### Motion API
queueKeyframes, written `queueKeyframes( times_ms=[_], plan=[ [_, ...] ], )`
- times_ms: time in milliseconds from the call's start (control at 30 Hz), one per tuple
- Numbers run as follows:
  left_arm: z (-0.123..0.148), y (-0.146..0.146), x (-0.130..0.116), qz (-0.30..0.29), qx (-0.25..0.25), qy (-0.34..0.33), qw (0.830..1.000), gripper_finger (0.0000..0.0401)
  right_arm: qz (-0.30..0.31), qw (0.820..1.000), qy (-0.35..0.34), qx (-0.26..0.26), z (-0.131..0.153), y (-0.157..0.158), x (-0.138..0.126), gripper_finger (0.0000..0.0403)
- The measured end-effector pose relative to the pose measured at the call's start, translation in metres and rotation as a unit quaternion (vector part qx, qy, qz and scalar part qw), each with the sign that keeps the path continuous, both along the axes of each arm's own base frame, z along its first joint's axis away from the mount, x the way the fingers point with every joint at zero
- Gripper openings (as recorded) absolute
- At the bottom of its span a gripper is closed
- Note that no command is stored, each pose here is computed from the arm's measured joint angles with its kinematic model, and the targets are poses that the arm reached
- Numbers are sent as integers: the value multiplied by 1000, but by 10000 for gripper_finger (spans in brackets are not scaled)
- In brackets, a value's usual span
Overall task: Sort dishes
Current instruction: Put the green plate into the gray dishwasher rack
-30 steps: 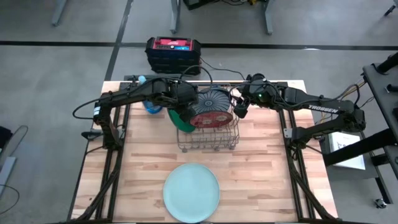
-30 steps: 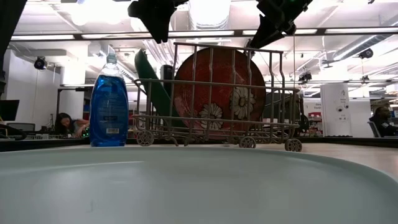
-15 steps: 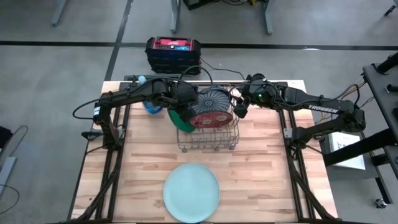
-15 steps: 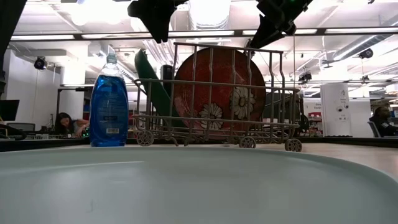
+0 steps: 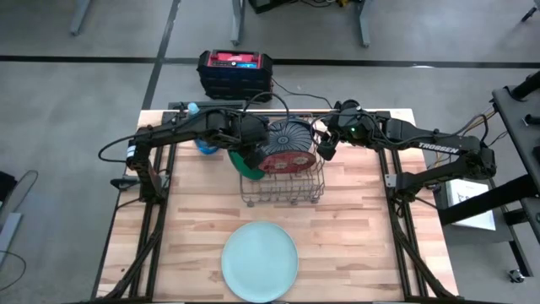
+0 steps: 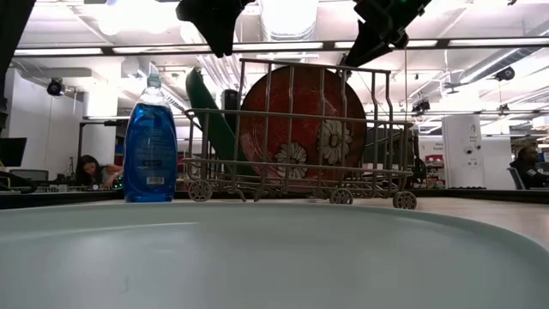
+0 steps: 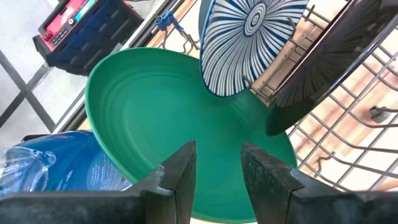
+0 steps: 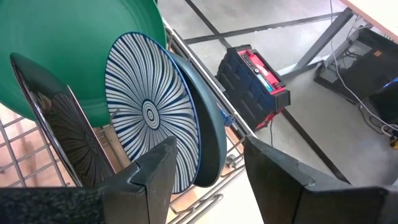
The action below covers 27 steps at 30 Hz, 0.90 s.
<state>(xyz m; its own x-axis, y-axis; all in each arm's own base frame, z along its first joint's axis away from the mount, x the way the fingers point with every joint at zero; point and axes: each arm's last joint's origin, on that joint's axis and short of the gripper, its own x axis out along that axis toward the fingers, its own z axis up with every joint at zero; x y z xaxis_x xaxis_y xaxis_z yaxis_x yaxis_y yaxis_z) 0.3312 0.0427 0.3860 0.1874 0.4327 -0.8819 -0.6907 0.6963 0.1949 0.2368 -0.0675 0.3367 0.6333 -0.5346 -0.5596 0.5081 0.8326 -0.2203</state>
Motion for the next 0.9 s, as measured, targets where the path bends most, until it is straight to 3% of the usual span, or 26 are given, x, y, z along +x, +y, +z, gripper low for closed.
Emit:
queueKeyframes(
  times_ms=[367,467,567,633,733,900],
  plan=[
    [0,-1,0,-6,1,4,1000,117,-1,1000,-1,2,0,0,0,179],
    [2,-4,-2,-45,-4,13,999,121,-2,1000,-2,2,0,0,0,179],
    [9,-15,-3,-123,-14,22,992,122,-2,1000,-1,2,0,0,0,179],
    [14,-25,-4,-209,-13,36,977,123,-2,1000,-2,2,0,0,0,179],
    [19,-47,-7,-364,-1,66,929,122,-2,1000,-2,2,0,0,0,179],
    [20,-72,-13,-491,53,113,862,121,-3,1000,-3,4,0,0,0,179]
  ],
)
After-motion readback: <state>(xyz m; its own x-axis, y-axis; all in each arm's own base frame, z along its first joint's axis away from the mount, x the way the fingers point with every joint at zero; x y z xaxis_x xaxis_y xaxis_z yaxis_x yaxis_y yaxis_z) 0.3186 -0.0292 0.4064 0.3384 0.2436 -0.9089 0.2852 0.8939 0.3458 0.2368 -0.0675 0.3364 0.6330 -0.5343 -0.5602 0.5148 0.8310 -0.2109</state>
